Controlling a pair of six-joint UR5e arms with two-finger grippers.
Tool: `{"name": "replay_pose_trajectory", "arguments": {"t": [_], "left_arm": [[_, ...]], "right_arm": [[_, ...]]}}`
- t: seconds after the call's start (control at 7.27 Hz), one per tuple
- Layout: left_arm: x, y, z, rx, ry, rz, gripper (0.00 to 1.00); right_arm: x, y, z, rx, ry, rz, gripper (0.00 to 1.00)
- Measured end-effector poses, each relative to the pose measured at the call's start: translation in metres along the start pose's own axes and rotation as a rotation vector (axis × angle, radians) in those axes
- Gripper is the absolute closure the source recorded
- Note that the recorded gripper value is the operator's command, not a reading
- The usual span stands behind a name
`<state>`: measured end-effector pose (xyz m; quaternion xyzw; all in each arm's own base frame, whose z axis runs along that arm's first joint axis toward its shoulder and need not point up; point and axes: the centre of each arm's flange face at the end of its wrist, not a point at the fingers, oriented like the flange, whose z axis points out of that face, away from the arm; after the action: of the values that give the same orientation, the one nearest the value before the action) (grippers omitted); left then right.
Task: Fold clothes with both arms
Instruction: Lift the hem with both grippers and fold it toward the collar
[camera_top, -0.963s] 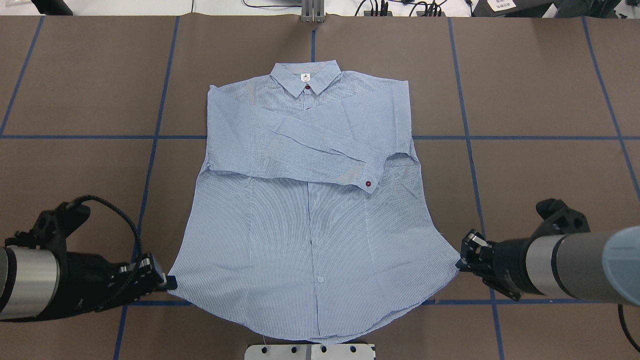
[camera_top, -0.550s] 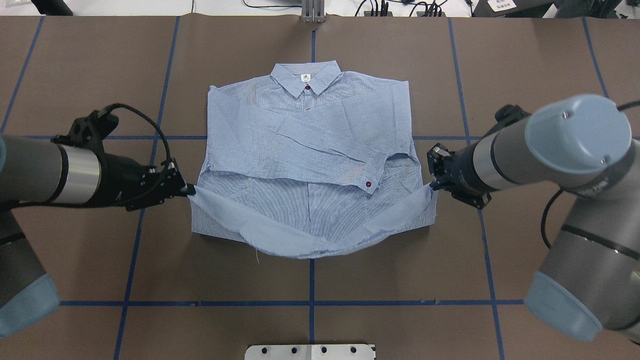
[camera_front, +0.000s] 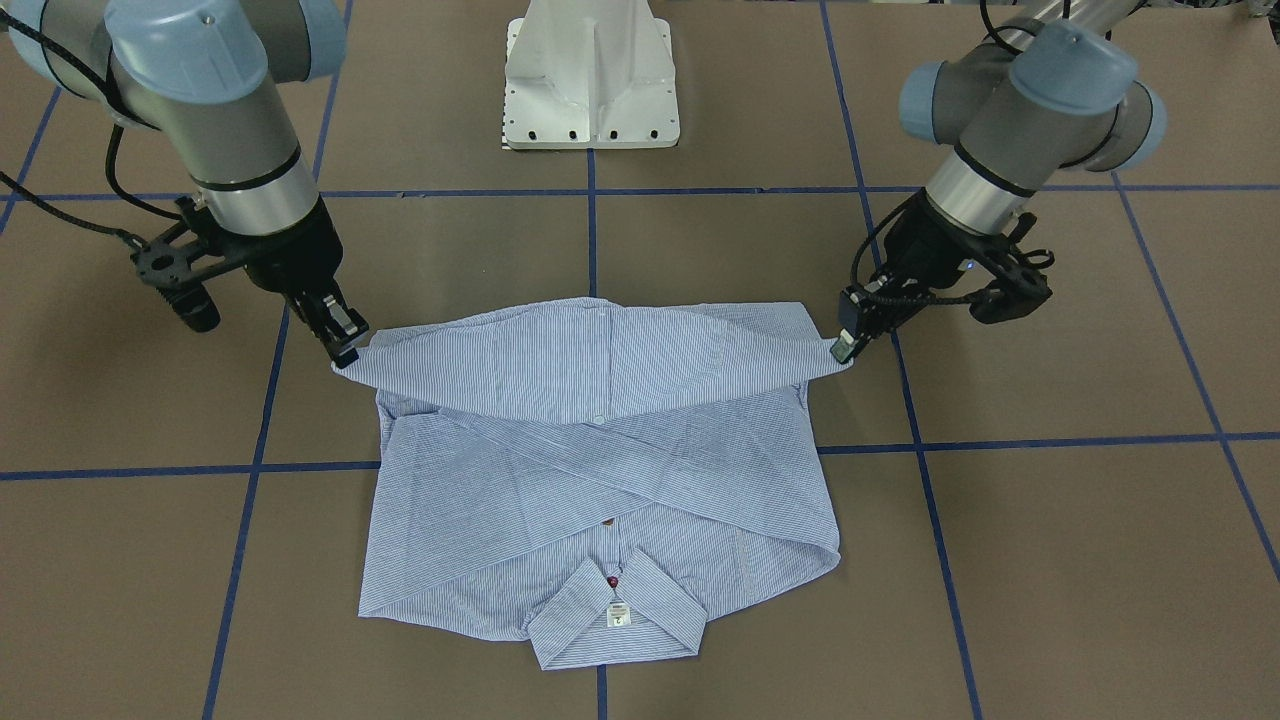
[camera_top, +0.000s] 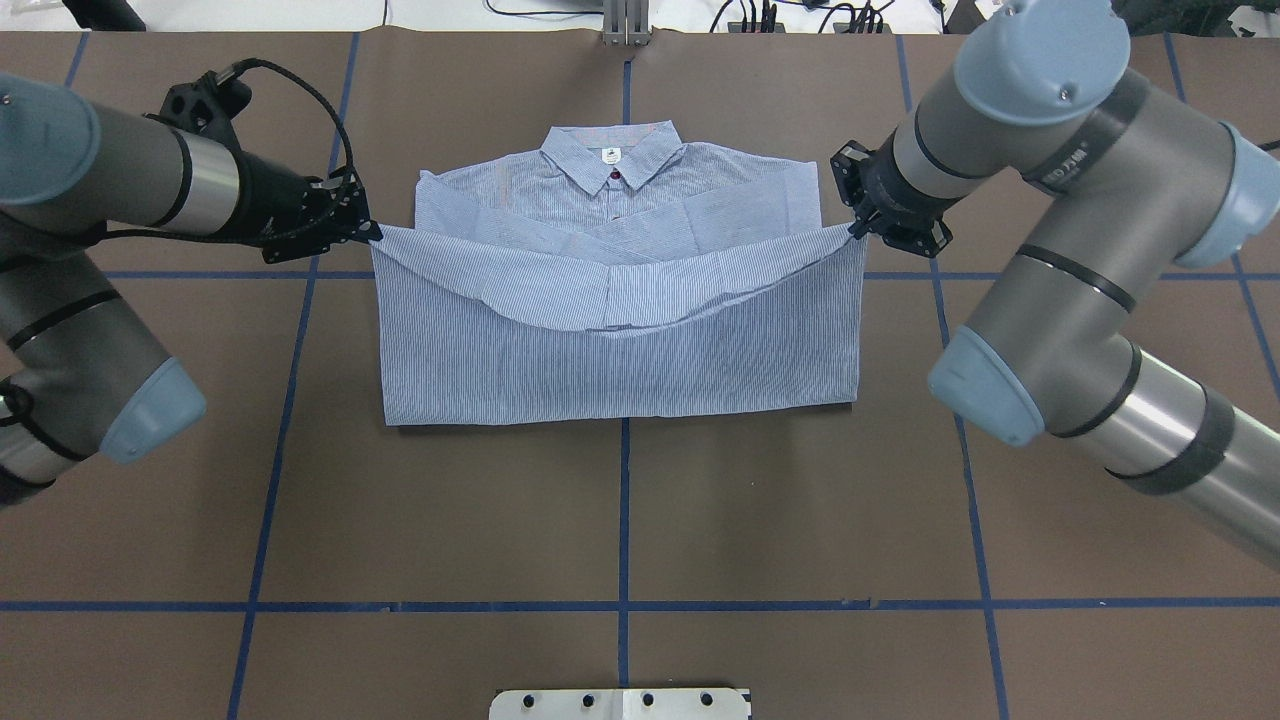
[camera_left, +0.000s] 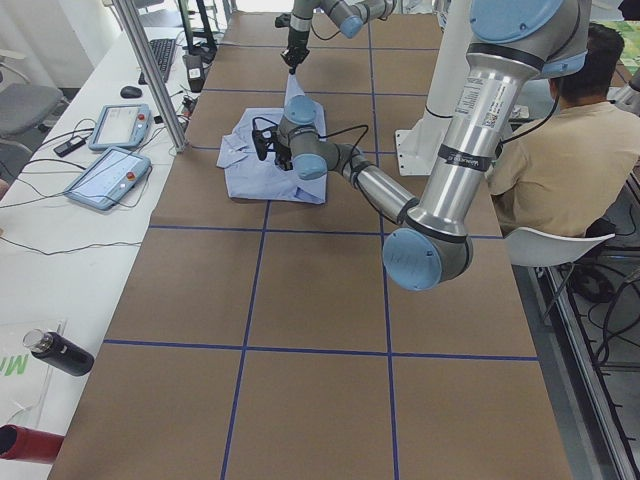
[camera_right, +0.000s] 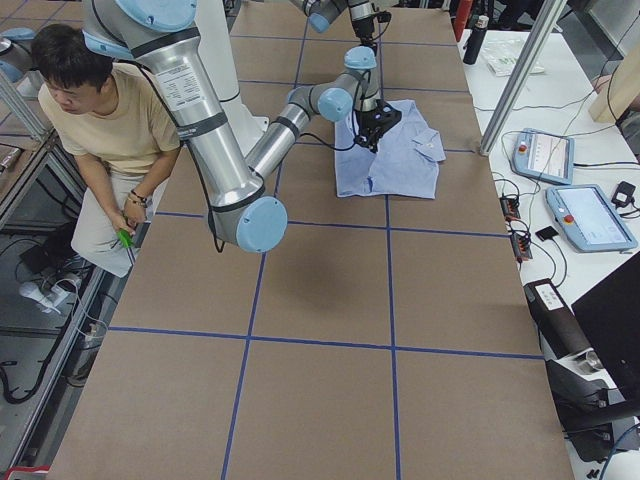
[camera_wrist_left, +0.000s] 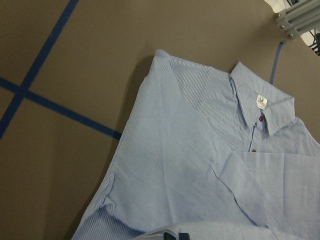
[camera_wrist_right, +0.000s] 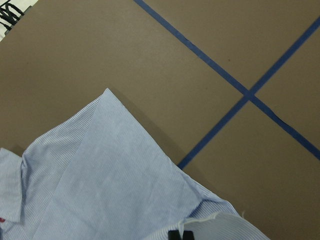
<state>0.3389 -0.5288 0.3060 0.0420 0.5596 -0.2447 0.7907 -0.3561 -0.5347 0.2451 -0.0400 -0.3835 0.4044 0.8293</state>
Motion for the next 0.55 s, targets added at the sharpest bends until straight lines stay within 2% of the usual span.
{"name": "replay_pose_trajectory", "arguments": {"t": [0.28, 0.55], "left_arm": [[0.008, -0.031, 0.027, 0.027, -0.026, -0.015, 1.0], [0.009, -0.059, 0.06, 0.046, -0.03, -0.022, 1.0]], "right_arm": [[-0.041, -0.021, 0.027, 0.025, 0.041, -0.018, 1.0], [-0.068, -0.036, 0.072, 0.027, 0.026, -0.031, 1.0]]}}
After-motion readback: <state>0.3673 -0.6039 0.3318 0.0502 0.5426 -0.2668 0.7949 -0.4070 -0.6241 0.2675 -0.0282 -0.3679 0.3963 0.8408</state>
